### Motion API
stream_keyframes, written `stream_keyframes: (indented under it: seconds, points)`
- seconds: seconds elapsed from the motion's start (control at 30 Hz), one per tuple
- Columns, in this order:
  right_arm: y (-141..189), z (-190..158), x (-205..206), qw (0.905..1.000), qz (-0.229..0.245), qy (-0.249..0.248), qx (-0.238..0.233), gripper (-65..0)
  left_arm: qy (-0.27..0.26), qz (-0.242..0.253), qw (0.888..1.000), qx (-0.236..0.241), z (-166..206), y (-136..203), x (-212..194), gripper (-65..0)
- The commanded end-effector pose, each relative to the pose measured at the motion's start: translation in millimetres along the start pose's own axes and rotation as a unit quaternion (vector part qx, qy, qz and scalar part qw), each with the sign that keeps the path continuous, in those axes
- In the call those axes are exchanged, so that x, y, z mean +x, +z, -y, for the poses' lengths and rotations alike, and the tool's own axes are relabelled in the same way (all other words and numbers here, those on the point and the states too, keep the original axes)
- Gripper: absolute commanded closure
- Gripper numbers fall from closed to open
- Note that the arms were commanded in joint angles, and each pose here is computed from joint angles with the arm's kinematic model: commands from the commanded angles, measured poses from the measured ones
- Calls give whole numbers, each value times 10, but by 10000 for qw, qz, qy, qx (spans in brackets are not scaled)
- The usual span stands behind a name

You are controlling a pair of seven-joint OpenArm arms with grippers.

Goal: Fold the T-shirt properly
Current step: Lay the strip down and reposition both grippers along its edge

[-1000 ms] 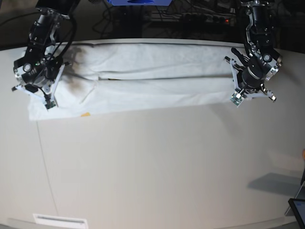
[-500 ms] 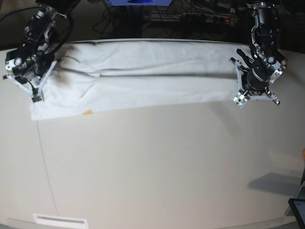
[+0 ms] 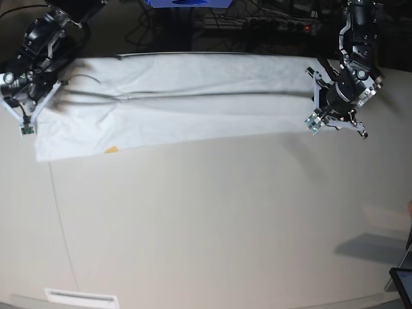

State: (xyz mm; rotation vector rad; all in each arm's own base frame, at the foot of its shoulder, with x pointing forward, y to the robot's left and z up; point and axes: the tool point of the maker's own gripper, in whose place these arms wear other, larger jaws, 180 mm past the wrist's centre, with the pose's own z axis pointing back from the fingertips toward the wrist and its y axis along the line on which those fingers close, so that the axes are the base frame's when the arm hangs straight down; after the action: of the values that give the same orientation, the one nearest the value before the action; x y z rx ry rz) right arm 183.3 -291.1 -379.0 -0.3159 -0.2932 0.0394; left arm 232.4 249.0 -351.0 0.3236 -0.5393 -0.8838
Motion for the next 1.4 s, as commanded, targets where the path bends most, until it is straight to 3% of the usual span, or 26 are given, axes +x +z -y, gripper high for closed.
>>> stream_keyframes:
  seconds: [0.0,0.2,0.3,0.5,0.77,0.93,1.07,1.13,1.17,1.27,1.37]
  points:
    - [55,94,87,9998,147,-28,-152,-267,-53,77,9998,171,-112,46,40,-101]
    - [56,88,94,9998,145,-18,-146,-267,-171,10,9996,220,-178,62,0,-104]
    - [56,94,85,9998,131,-31,-152,-306,-204,23,9996,179,-149,54,15,-109]
    - [56,108,71,9998,112,-48,-172,-342,-526,158,9982,-228,144,-8,151,-259]
    - [61,342,-169,9979,-96,-519,-383,-342,-191,593,9962,-602,263,9,327,-255]
    - [77,491,-337,9948,-220,-831,-537,-342,-101,676,9963,-528,189,-1,383,-255]
    - [91,594,-203,9935,271,-889,-660,-340,655,792,9947,-28,-111,45,361,-254]
    - [113,593,29,9907,914,-756,-672,-340,1335,844,9867,385,-315,98,279,-233]
    - [119,540,131,9888,1210,-613,-628,-338,1684,886,9801,570,-403,125,238,-191]
    - [124,139,358,9826,1838,139,-216,-270,2326,955,9635,914,-547,186,125,-12]
    - [140,-234,467,9722,2185,815,207,-62,2442,1522,9520,1047,-572,241,259,0]
